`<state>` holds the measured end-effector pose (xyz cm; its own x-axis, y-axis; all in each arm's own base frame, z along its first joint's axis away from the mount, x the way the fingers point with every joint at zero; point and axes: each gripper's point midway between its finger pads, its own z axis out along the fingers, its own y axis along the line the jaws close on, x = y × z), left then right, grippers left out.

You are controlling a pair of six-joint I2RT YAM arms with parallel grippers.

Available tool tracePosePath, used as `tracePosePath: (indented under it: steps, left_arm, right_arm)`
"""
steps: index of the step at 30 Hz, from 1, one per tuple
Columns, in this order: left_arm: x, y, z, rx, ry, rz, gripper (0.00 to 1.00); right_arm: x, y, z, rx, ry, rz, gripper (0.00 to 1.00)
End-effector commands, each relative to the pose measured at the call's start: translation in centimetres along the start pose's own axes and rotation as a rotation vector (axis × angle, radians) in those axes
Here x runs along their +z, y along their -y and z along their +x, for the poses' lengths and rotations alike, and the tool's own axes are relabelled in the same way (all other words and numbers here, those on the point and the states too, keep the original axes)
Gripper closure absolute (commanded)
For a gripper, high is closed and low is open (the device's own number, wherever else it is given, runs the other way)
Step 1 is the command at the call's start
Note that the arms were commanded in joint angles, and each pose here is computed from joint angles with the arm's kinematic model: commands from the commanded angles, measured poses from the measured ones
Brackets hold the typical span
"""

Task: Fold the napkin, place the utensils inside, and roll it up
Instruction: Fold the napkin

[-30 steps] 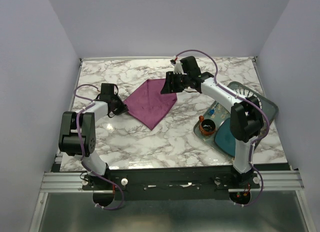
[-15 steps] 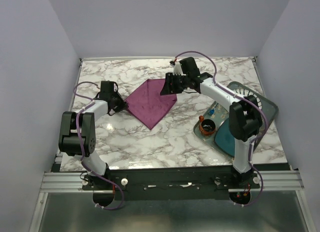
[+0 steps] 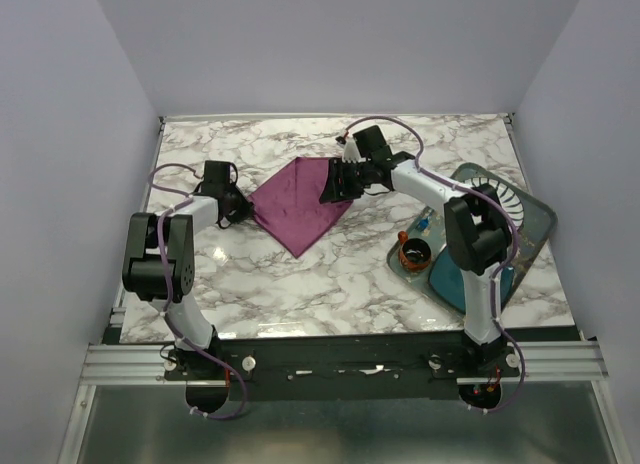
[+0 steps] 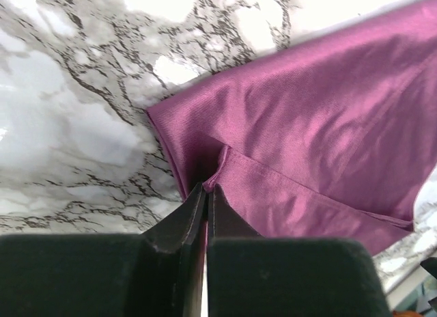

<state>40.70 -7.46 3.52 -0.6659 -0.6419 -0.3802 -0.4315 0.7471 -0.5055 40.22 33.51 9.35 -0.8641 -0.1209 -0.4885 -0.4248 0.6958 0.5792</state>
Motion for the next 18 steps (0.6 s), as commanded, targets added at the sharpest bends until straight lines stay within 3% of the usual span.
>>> tracePosePath:
  steps: [1, 6, 10, 14, 18]
  left_arm:
    - [0.6, -1.4, -1.5, -0.005, 0.057, -0.081, 0.84]
    - [-0.4, -1.2, -2.7, 0.014, 0.105, -0.092, 0.73]
    - [-1.6, 0.0, -3.5, 0.040, 0.123, -0.071, 0.56]
    - [-4.0, 1.5, -3.6, 0.089, 0.147, -0.024, 0.53]
    - [-5.3, 1.8, -2.2, 0.087, 0.127, 0.017, 0.53]
  right_arm:
    - [1.3, 1.2, 1.7, 0.026, -0.054, -0.001, 0.47]
    - [1.4, 2.4, 1.8, -0.001, -0.049, 0.054, 0.47]
    - [0.6, 3.6, 1.5, -0.055, -0.045, 0.133, 0.47]
    - [-1.4, 4.2, 1.0, -0.093, -0.031, 0.220, 0.47]
    - [-1.6, 2.8, 1.8, -0.073, -0.056, 0.155, 0.47]
